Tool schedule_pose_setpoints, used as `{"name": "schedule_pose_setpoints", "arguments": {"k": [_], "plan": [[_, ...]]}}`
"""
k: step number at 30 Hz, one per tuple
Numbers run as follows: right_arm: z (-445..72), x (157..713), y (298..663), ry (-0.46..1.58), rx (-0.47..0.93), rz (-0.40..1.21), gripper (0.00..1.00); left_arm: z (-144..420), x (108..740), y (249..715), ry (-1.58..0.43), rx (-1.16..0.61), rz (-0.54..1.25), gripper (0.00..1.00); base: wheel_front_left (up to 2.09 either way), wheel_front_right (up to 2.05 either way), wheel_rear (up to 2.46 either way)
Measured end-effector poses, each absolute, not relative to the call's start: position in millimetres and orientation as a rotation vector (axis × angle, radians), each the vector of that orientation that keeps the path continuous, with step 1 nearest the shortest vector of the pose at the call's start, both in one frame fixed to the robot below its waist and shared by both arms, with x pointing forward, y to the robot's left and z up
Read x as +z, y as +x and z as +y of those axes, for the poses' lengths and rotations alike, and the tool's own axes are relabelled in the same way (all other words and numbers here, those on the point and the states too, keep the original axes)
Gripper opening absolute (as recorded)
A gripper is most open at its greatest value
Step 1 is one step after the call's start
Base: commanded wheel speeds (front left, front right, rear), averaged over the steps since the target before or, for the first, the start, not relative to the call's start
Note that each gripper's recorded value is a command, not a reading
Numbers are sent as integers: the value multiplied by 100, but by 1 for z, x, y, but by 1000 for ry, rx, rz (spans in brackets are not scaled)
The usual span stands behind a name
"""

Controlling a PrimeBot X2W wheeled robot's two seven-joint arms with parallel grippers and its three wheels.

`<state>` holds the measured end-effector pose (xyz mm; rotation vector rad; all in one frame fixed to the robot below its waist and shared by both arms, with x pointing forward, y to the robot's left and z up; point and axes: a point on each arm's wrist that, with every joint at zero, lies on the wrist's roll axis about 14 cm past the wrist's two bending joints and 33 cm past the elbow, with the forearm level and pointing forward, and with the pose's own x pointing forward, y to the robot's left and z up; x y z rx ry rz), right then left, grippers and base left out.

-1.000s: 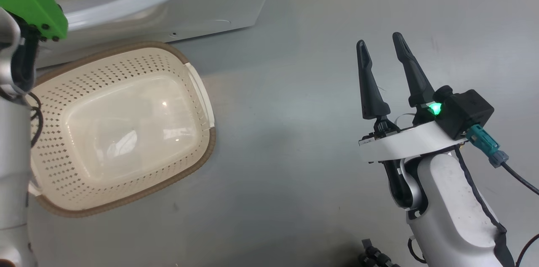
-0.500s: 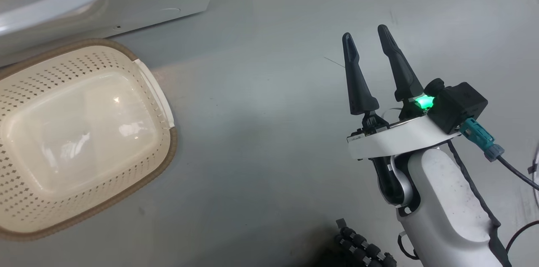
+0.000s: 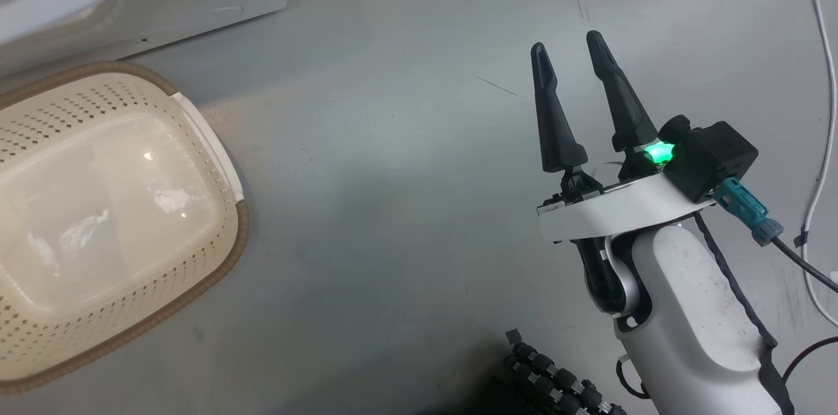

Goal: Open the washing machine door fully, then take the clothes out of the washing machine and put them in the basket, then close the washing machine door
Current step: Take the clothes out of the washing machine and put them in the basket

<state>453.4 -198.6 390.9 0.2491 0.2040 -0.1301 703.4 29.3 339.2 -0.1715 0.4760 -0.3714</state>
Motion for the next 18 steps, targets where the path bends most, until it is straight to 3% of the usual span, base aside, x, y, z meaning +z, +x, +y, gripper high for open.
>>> {"name": "schedule_pose_setpoints", "arguments": {"k": [4,5,6,7,18], "plan": [[-198,392,455,248,-127,200,100,34,327,700,-154,-352,532,100,0,0,0],[-198,392,455,248,-126,200,100,34,327,700,-151,-353,537,40,0,0,0],[-198,392,455,248,-125,199,100,33,326,700,-145,-355,543,10,0,0,0],[-197,393,456,248,-123,198,100,33,326,700,-147,-354,546,0,0,0,0],[-192,395,457,237,-104,194,100,34,333,698,-127,-349,537,0,0,0,0]]}}
